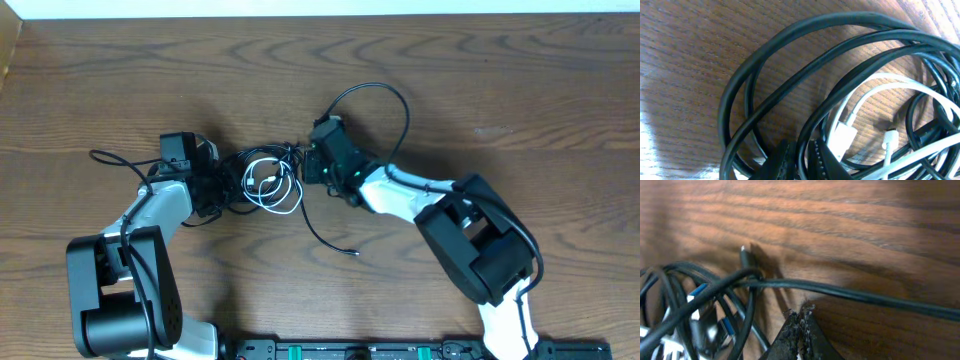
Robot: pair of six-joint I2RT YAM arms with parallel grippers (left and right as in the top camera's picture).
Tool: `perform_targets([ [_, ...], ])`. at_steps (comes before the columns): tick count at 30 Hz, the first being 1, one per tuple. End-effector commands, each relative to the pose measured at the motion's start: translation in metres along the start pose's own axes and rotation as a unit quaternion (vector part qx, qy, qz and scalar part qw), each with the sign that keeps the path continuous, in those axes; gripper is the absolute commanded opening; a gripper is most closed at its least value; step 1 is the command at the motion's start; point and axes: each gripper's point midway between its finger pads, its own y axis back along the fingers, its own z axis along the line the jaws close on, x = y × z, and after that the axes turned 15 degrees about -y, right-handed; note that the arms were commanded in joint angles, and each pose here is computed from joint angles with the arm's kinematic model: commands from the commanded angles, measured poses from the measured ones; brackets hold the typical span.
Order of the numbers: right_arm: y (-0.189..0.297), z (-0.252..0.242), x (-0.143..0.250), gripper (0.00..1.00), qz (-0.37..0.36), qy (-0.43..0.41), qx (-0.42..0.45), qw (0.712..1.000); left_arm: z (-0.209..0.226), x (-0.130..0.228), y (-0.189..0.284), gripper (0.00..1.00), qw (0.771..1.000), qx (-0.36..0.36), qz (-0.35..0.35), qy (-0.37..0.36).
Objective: Untangle cables
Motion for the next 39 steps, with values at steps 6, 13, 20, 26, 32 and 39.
perform_targets([
  [6, -0.039, -0.091, -0.003, 0.04, -0.076, -0.032, 0.123, 0.989, 0.015, 0.036, -0.016, 0.16, 0.998, -0.025, 0.053, 0.011],
  [13, -0.036, -0.158, -0.037, 0.01, -0.116, -0.066, 0.200, 0.971, 0.015, 0.036, -0.016, 0.16, 0.998, -0.026, 0.055, 0.011],
  [20, -0.013, -0.237, -0.075, 0.01, -0.108, -0.144, 0.261, 0.948, 0.017, 0.036, -0.016, 0.15, 0.998, -0.032, 0.054, 0.011],
  [26, 0.019, -0.308, -0.098, 0.01, -0.099, -0.172, 0.323, 0.925, 0.020, 0.037, -0.015, 0.13, 0.998, -0.040, 0.055, 0.012],
  [32, 0.064, -0.385, -0.106, 0.01, -0.067, -0.189, 0.394, 0.897, 0.048, 0.039, -0.010, 0.12, 0.990, -0.123, 0.054, 0.033],
  [39, 0.123, -0.467, -0.096, 0.01, -0.035, -0.276, 0.436, 0.856, 0.071, 0.048, -0.012, 0.12, 0.979, -0.185, 0.065, 0.060],
])
